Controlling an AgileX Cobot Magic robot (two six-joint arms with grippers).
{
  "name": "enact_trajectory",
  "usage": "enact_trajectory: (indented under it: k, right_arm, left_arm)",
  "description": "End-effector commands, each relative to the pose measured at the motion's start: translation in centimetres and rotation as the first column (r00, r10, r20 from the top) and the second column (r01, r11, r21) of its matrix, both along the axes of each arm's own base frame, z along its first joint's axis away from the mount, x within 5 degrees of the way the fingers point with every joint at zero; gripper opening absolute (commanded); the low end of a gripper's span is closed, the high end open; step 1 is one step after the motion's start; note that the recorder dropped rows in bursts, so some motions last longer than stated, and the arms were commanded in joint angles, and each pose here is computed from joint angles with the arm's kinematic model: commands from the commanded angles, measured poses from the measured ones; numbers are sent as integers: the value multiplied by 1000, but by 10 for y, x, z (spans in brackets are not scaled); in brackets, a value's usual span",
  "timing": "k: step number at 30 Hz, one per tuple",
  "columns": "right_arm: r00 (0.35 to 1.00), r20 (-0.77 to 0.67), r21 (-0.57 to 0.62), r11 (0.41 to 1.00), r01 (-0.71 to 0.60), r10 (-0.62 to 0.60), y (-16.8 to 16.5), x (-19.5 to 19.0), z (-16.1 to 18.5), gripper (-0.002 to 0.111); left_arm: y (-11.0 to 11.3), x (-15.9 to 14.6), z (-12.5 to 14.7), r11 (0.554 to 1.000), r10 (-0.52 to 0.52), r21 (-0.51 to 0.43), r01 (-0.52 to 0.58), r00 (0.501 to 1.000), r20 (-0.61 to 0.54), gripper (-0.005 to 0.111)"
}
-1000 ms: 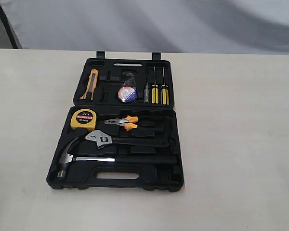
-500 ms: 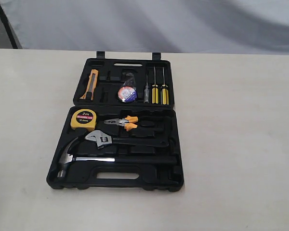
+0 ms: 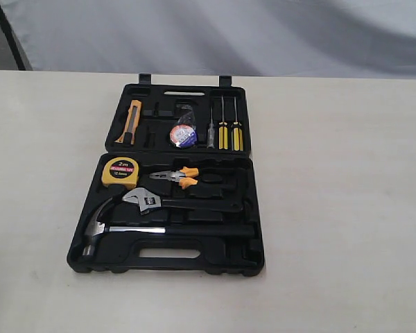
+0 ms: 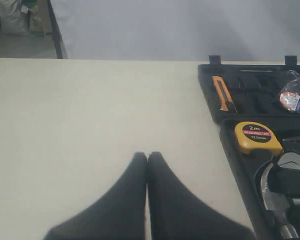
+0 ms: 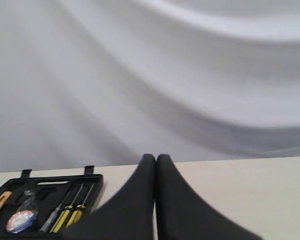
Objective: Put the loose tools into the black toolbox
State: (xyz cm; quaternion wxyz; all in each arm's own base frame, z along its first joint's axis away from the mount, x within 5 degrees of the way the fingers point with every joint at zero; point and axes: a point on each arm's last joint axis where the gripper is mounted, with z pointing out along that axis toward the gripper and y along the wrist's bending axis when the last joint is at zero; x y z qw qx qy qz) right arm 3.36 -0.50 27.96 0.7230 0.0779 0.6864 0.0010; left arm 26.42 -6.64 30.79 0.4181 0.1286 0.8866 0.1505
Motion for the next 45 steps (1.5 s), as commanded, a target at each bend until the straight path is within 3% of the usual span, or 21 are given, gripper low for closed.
enact_trajectory:
  k: [1,16,22,27,31,40,45]
  right_arm:
    - [992,7,-10,992,127,-127,-4,-1,-1,-1]
    - [990,7,-10,990,144,-144,-5,-1,-1,-1]
    - [988,-7,-168,974,149,-152,-5,-1,0,-1]
    - [991,-6,-132,982,135,-137,-4,-1,-1,-1]
    - [991,-85,-48,993,104,-107,-3,9,-29,-1]
    - [956,-277,-19,995,97,-98,-6,19,-95,-1]
    - [952,-294,-16,996,86,-87,-5,19,-97,-1]
  left_arm:
    - [0,-2,-1,1000,1,-27,-1,1000,5,1]
    - [0,-2,-1,1000,1,-27,-1,1000,5,1]
    - [0,-2,-1,1000,1,-27,-1,1000,5,1]
    - [0,-2,-1,1000,1,-27,-1,1000,5,1]
    - [0,-2,-1,1000,1,-27,-1,1000,5,1]
    - [0,-2,-1,1000,1,-27,-1,1000,5,1]
    - [0,-2,-1,1000,1,-27,-1,1000,5,1]
